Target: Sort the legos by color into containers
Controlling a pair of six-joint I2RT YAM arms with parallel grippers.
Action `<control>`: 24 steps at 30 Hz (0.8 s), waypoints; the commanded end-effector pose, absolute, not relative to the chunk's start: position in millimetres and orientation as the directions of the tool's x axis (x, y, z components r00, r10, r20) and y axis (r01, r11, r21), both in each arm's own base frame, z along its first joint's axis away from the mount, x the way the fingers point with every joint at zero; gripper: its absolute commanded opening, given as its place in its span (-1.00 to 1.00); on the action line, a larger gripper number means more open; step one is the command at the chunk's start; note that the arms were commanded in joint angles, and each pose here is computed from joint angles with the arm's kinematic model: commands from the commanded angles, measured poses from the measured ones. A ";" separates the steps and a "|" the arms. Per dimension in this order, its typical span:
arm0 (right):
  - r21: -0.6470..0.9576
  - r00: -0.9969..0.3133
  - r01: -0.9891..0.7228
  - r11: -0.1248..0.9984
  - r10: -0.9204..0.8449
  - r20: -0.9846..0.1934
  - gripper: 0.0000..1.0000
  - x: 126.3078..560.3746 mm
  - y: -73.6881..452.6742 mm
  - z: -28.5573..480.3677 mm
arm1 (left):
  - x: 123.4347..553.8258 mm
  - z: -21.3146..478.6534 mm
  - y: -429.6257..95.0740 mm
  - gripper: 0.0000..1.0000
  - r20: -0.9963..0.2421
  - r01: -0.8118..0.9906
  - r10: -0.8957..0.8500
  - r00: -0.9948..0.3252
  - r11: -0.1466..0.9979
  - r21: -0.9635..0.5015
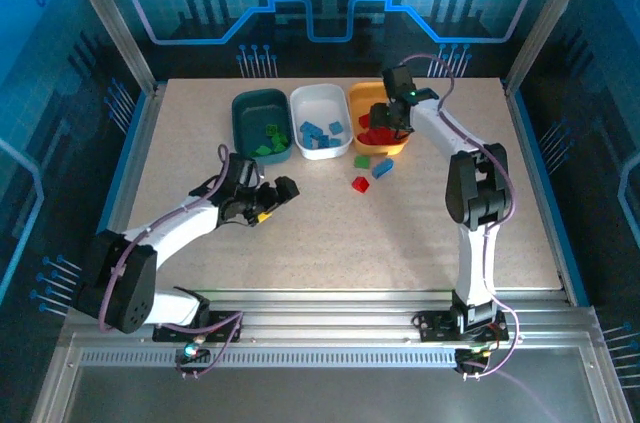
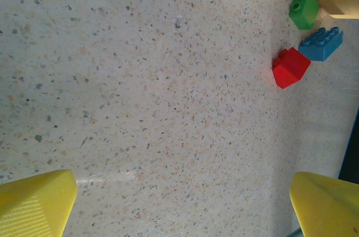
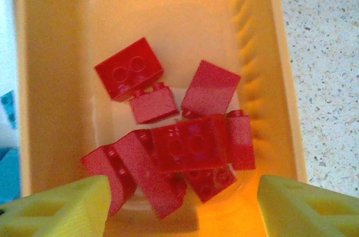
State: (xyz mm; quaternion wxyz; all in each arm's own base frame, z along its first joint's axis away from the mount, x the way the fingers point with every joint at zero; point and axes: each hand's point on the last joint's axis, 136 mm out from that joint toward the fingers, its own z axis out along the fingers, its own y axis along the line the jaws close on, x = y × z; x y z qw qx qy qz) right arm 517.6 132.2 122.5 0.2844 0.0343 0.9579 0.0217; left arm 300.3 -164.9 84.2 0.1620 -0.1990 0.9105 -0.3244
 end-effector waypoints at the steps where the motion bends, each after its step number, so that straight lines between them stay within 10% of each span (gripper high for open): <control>1: 0.011 -0.817 -0.030 1.000 -0.018 -0.577 0.47 481.1 155.8 156.5 | 295.1 89.0 -162.7 0.98 -0.179 -0.230 -0.457 -0.871 0.701 -0.675; 9: -0.076 -0.869 -0.253 0.965 -0.261 -0.420 0.42 398.9 205.3 103.1 | 280.8 78.5 -156.9 0.98 -0.176 -0.234 -0.464 -0.868 0.697 -0.678; 24: -0.078 -0.898 -0.330 0.941 -0.339 -0.279 0.29 388.1 216.5 30.6 | 263.0 74.6 -146.8 0.98 -0.178 -0.244 -0.472 -0.864 0.700 -0.671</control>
